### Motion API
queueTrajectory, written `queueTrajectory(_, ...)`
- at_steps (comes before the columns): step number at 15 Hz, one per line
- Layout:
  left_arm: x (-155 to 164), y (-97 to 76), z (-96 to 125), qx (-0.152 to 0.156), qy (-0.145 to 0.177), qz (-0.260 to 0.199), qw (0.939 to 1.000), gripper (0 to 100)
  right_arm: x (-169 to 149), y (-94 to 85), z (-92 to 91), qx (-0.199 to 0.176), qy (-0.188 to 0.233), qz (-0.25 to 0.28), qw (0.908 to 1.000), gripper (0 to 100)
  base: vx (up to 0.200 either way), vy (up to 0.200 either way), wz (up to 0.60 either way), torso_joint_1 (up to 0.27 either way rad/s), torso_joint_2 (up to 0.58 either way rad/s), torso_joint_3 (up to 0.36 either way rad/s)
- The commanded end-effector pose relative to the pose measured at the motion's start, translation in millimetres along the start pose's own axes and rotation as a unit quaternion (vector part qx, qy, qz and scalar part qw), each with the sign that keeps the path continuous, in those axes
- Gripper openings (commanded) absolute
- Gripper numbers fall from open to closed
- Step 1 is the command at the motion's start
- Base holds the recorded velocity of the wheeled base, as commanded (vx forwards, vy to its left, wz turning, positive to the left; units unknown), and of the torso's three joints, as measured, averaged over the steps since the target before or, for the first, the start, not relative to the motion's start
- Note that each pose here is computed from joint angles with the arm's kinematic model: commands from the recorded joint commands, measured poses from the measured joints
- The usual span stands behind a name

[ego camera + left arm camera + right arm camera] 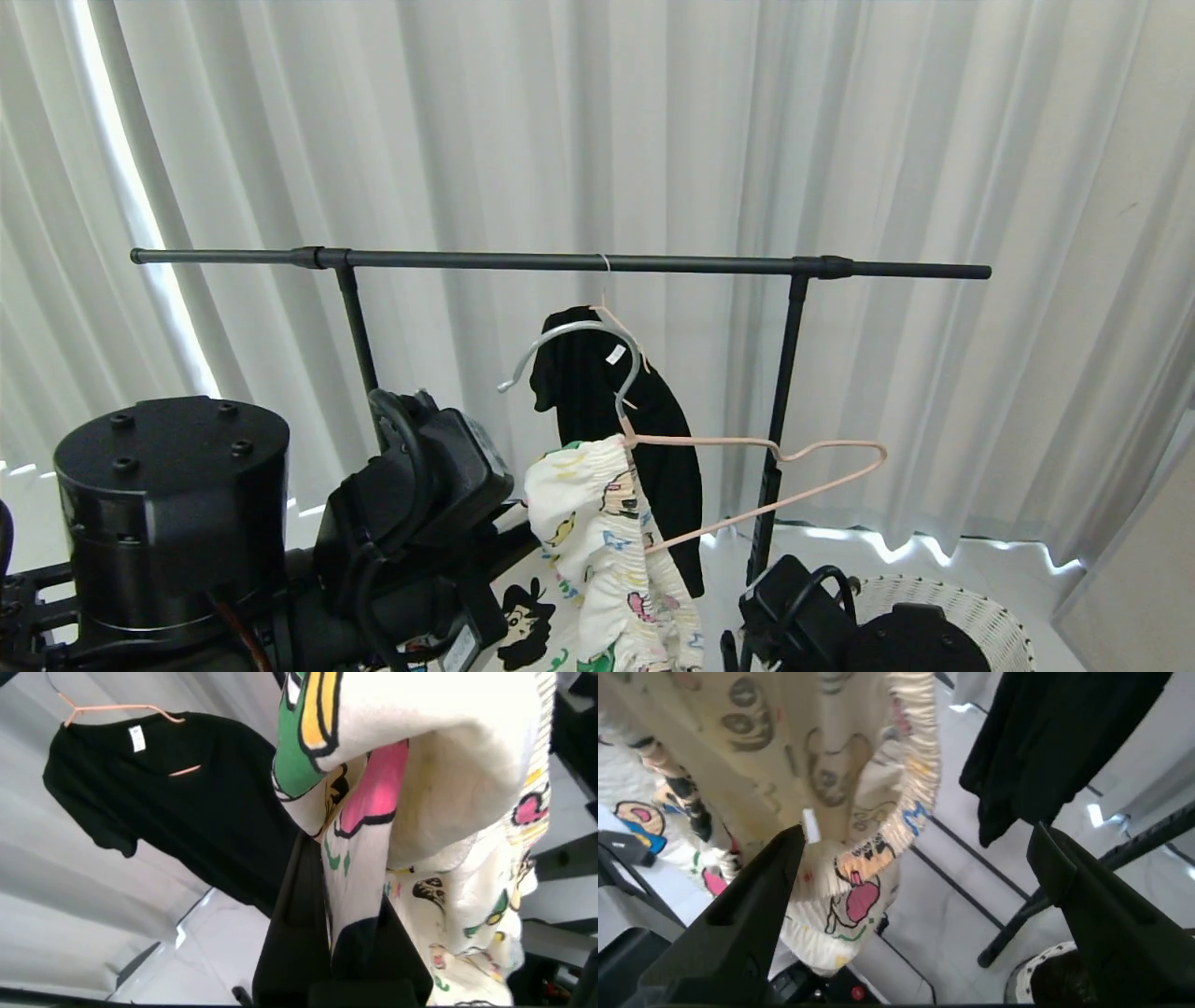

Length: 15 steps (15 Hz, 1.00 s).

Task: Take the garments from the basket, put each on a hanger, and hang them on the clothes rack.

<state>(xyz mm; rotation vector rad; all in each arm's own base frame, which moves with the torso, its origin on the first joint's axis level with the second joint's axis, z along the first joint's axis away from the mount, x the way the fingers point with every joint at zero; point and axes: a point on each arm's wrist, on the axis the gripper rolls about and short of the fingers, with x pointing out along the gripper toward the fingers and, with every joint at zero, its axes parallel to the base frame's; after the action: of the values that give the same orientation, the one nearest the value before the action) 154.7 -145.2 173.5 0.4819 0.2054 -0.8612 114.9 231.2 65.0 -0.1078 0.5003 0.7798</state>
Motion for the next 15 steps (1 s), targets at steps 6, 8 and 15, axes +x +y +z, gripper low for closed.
queueTrajectory(6,-13,1.8,-16,-0.009,0.017,0.014,0.9997,0,-1,-95.8,-4.3,-0.04,0.038,-0.183,0.9816,100,0.0,0.0,0.0,0.0,0.0,0.0)
queueTrajectory(8,-18,-1.5,-22,-0.01,0.023,0.012,0.9996,0,-3,-111.8,0.0,-0.043,0.025,-0.21,0.9765,100,0.0,0.0,0.0,0.0,0.0,0.0)
queueTrajectory(15,-26,-17.7,-56,0.016,0.079,-0.015,0.9966,0,-11,-120.8,13.7,-0.059,-0.013,-0.222,0.9733,100,0.0,0.0,0.0,0.0,0.0,0.0)
